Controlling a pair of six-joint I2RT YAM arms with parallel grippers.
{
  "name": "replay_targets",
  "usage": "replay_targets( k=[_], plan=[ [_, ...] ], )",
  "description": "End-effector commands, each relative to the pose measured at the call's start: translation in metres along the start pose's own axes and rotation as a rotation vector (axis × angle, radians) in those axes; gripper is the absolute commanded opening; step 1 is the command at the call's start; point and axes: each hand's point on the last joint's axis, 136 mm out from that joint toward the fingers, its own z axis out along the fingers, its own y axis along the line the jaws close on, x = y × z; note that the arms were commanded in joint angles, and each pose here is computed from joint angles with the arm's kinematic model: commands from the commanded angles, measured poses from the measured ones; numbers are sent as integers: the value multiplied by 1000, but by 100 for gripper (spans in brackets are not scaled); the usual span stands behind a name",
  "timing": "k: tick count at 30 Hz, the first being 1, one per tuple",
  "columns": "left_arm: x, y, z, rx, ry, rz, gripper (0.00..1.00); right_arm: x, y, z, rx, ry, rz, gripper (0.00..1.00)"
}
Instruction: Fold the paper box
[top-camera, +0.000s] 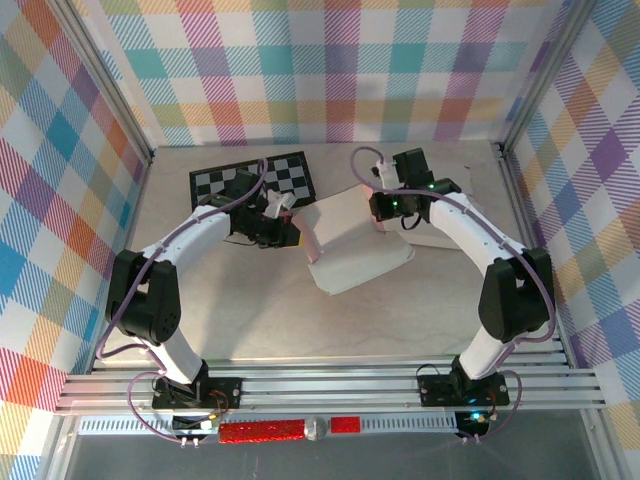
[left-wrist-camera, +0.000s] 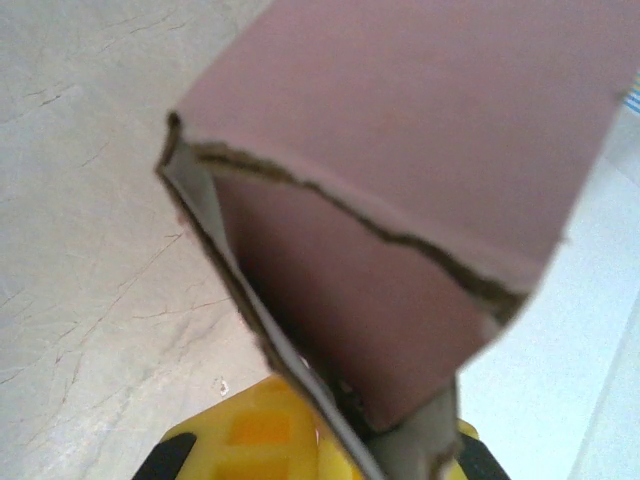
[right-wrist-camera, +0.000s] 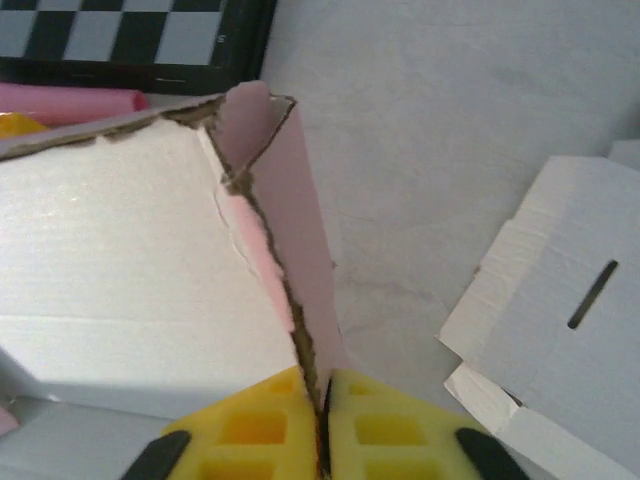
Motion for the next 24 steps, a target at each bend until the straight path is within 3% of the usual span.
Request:
replay_targets(
  k=[1,5,12,24],
  plan=[
    [-4,-7,-5,23,-12,25,0,-1,-1,5,93,5,-11,1],
    [-3,-5,-4,17,-10,22,0,2,-5,4,187,3,-28,0],
    [0,6,2,-26,12,-7,0,15,5,11,179,56,-26,0],
    [36,38,25,-247,130,-140,0,99,15,17,295,318,160,0]
  ],
)
